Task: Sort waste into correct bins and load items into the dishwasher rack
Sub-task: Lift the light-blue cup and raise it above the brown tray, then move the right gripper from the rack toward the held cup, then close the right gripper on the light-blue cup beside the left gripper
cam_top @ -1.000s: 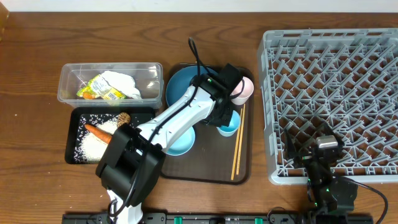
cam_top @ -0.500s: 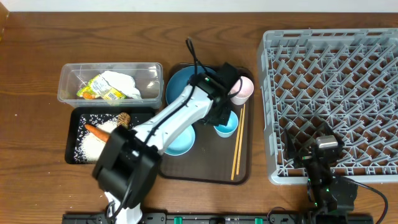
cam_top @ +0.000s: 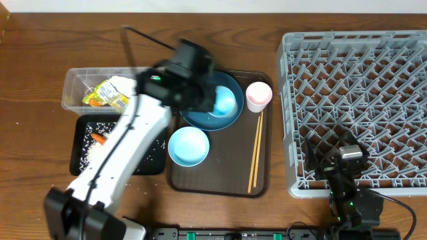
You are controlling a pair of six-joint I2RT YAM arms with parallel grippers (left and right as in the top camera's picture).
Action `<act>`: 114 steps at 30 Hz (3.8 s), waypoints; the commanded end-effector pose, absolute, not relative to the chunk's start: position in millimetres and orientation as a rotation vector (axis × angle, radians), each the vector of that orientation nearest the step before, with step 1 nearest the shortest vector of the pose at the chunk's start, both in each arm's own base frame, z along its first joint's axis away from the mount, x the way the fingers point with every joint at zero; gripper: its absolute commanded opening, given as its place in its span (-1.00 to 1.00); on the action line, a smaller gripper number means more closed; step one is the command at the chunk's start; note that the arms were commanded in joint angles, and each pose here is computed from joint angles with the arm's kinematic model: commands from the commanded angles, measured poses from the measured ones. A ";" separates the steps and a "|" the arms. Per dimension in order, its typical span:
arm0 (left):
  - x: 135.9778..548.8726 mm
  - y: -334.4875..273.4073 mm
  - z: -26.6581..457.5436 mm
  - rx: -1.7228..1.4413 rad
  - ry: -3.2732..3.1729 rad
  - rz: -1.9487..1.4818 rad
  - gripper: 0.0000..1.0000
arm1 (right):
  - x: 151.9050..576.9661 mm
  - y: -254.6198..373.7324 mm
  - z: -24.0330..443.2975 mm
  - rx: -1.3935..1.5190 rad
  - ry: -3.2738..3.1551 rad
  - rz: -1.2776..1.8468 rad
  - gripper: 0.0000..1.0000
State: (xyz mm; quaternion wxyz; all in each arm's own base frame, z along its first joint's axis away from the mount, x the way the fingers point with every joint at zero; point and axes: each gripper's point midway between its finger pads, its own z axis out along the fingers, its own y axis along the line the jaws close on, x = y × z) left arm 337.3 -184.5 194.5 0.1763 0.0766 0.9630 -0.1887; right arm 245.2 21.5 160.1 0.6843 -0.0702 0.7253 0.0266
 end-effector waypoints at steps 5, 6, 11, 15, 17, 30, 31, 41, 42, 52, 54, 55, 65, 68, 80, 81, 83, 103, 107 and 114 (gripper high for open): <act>342.0 -177.0 246.6 0.377 2.479 -1.144 -0.87 | 245.0 23.3 158.7 -0.174 1.628 0.057 0.98; 342.5 -174.7 255.2 0.403 2.423 -1.210 -0.88 | 245.0 23.3 158.7 -0.174 1.628 0.057 0.99; 343.3 -154.9 293.7 0.486 2.164 -1.430 -0.88 | 245.0 23.3 158.7 -0.174 1.628 0.057 0.99; 343.9 -141.5 306.9 0.536 2.046 -1.457 -0.88 | 245.0 23.3 158.7 -0.174 1.628 0.057 0.98; 344.2 -139.0 308.2 0.565 2.018 -1.438 -0.88 | 245.0 23.3 158.7 -0.174 1.628 0.057 0.98; 344.6 -138.9 308.0 0.585 2.007 -1.424 -0.87 | 244.6 26.4 159.6 -0.108 1.632 0.148 0.99; 344.8 -138.9 308.1 0.585 2.006 -1.423 -0.88 | 243.7 31.4 159.8 -0.115 1.632 0.186 0.98; 346.0 -142.0 310.5 0.576 2.005 -1.440 -0.88 | 227.2 47.6 230.5 -0.177 1.582 0.274 0.98; 345.9 -143.8 310.9 0.584 2.002 -1.440 -0.88 | 225.5 48.6 245.5 -0.182 1.582 0.279 0.99; 354.6 -171.5 327.7 0.618 1.955 -1.483 -0.88 | 226.4 124.8 363.9 -0.560 1.636 0.755 0.98; 359.4 -171.9 333.4 0.599 1.944 -1.489 -0.88 | 227.0 138.3 379.4 -0.639 1.643 0.885 0.99; 361.4 -171.8 335.6 0.590 1.941 -1.492 -0.88 | 225.2 145.8 388.2 -0.695 1.625 0.960 0.98; 364.1 -172.8 339.8 0.417 2.027 -1.619 -0.88 | 244.8 161.5 394.2 -0.914 1.506 1.123 0.98; 365.9 -172.8 339.1 0.346 2.063 -1.663 -0.88 | 242.1 166.9 390.2 -1.030 1.414 1.167 0.82; 354.6 -193.9 352.1 0.385 2.052 -1.800 -0.88 | 290.6 195.0 342.7 -1.140 1.359 1.293 0.72; 354.1 -195.8 351.9 0.394 2.050 -1.801 -0.88 | 295.2 197.9 338.9 -1.151 1.347 1.293 0.72; 353.7 -198.5 351.8 0.411 2.045 -1.800 -0.88 | 301.9 203.8 333.2 -1.174 1.322 1.288 0.72; 361.7 -200.4 338.8 0.432 2.046 -1.792 -0.87 | 333.1 243.4 341.2 -1.159 1.235 1.189 0.75; 361.7 -200.4 338.8 0.432 2.045 -1.792 -0.88 | 337.0 243.2 345.0 -1.124 1.253 1.192 0.68; 357.7 -205.9 339.5 0.478 2.029 -1.793 -0.87 | 339.9 245.5 346.5 -1.101 1.264 1.186 0.63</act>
